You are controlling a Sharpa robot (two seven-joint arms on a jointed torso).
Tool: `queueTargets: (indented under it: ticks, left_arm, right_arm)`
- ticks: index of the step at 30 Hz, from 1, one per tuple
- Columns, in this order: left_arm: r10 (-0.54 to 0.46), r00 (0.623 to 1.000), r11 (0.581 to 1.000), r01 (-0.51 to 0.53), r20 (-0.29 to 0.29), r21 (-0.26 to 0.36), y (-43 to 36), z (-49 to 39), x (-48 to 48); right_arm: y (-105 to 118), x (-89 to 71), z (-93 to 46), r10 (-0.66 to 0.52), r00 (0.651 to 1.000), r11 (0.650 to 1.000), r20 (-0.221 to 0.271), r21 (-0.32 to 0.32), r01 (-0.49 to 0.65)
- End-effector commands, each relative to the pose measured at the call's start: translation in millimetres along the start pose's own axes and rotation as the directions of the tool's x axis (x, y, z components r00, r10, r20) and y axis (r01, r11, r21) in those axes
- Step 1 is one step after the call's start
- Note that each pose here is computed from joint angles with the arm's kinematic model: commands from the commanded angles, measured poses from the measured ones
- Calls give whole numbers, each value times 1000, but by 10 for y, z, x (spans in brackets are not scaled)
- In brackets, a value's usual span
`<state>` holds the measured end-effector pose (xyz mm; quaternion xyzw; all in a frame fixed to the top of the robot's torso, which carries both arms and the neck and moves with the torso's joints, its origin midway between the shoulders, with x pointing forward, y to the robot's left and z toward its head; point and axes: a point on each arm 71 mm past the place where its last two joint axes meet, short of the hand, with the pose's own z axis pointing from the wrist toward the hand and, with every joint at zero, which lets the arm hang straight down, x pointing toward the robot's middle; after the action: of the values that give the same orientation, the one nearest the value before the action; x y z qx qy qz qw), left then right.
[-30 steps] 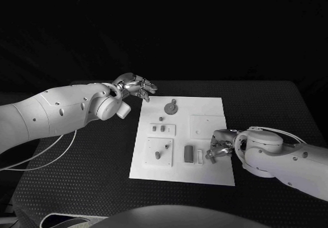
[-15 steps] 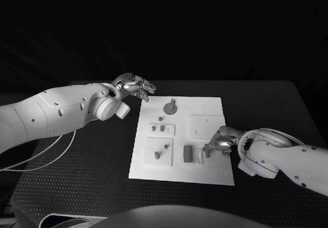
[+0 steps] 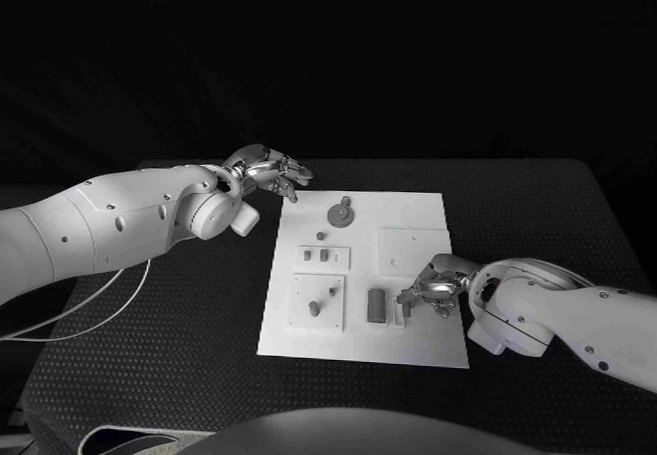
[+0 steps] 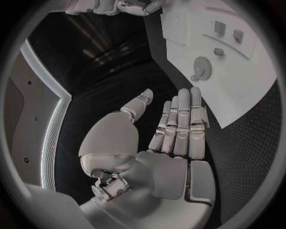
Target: Assemble the parts on the task board
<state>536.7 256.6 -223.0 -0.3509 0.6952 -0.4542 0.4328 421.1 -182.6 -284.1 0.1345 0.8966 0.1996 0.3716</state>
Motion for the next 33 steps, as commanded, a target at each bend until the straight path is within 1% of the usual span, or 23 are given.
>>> queueTargets:
  ticks: [1, 4, 7, 10, 16, 23, 33]
  left_arm:
    - [0, 1000, 1000, 0, -15, 8, -20, 3, 24]
    - [0, 1000, 1000, 0, -18, 9, -23, 5, 31]
    - [0, 1000, 1000, 0, -17, 10, -23, 5, 29]
    - [0, 1000, 1000, 0, -16, 10, -22, 5, 27]
    - [0, 1000, 1000, 0, -15, 9, -22, 6, 28]
    - [0, 1000, 1000, 0, -15, 9, -22, 5, 26]
    - [0, 1000, 1000, 0, -14, 9, -21, 5, 24]
  right_arm:
    - [16, 64, 16, -2, 999, 1000, -52, 6, 3]
    - [24, 96, 36, -3, 998, 1000, -59, 6, 4]
    - [25, 113, 58, -10, 999, 1000, -53, 6, 11]
    - [19, 105, 80, -17, 999, 1000, -44, 8, 17]
    - [2, 114, 113, -22, 998, 1000, -54, 12, 23]
    - [-22, 112, 122, -23, 998, 1000, -53, 18, 24]
    - [-20, 152, 125, -39, 996, 999, -83, 18, 40]
